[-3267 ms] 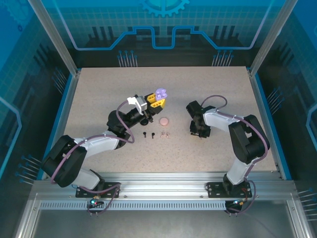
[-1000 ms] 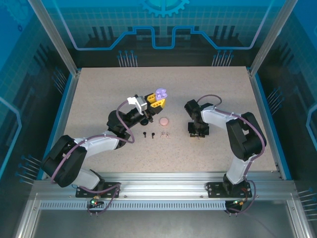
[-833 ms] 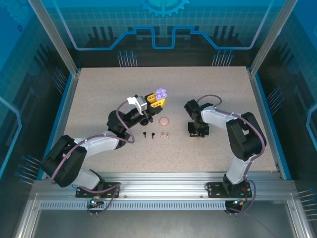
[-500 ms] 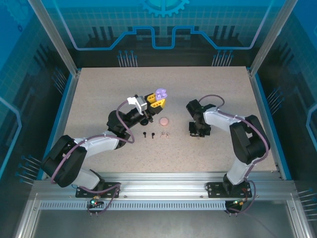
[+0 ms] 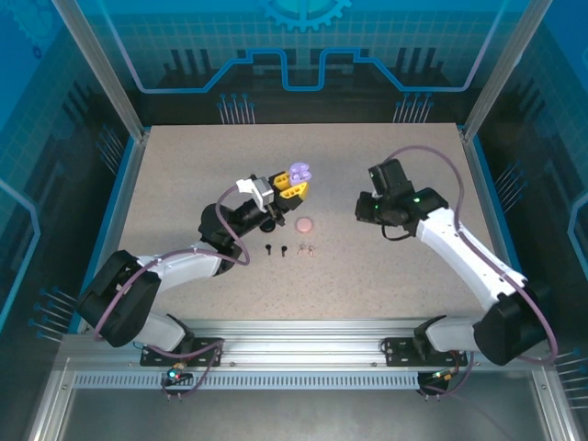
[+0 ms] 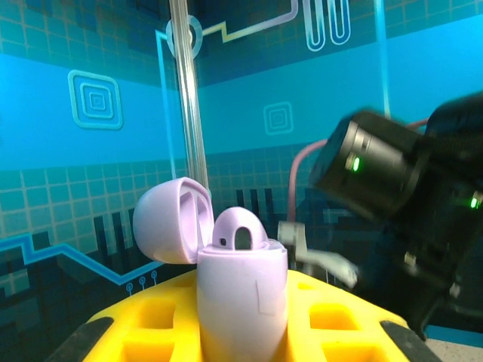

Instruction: Insert wireless bluetooth earbuds into charging case

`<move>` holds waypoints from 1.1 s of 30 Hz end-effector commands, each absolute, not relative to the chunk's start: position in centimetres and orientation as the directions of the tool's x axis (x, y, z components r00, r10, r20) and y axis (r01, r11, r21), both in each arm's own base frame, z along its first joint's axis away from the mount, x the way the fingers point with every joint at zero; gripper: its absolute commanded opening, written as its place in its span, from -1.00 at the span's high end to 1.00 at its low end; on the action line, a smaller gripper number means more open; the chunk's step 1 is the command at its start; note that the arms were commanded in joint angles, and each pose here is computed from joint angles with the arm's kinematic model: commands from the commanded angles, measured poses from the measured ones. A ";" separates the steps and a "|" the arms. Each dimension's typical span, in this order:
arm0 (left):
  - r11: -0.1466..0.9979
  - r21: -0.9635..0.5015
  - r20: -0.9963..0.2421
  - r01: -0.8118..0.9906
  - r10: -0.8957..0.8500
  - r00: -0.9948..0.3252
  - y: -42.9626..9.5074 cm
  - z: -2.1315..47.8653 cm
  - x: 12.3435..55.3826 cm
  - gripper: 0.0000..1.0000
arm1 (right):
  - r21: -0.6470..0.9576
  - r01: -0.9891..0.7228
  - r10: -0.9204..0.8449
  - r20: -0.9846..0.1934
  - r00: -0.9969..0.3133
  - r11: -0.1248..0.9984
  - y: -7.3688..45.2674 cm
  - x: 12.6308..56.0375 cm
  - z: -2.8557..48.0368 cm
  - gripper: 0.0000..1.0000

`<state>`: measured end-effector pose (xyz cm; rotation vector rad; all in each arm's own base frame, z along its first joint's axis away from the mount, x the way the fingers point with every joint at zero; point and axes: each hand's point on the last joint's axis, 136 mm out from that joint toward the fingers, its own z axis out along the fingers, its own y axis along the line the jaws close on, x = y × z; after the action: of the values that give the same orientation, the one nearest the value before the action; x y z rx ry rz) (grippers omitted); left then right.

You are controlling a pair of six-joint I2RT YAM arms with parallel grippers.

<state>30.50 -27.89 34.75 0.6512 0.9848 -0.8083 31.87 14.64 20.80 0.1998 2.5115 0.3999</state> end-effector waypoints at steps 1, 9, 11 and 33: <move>0.543 0.187 -0.862 0.819 -0.309 0.401 -28.5 36.9 29.9 1.00 | 0.386 0.001 0.256 -0.610 -0.750 0.923 15.5 31.7 26.7 0.69; 0.537 0.207 -0.857 0.818 -0.304 0.416 -29.3 37.1 30.2 1.00 | 0.476 -0.158 0.289 -0.731 -0.617 0.865 18.9 31.1 36.2 0.69; 0.534 0.205 -0.859 0.821 -0.304 0.412 -29.5 36.9 30.2 1.00 | 0.485 -0.195 0.291 -0.750 -0.594 0.852 19.8 30.7 37.7 0.69; 0.528 0.208 -0.861 0.824 -0.301 0.410 -30.3 36.6 30.3 1.00 | 0.545 -0.348 0.330 -0.791 -0.515 0.763 25.9 29.2 41.5 0.69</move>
<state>30.86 -30.19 34.38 0.6959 0.9638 -0.8036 28.96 25.19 41.07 -0.0329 1.9698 0.8131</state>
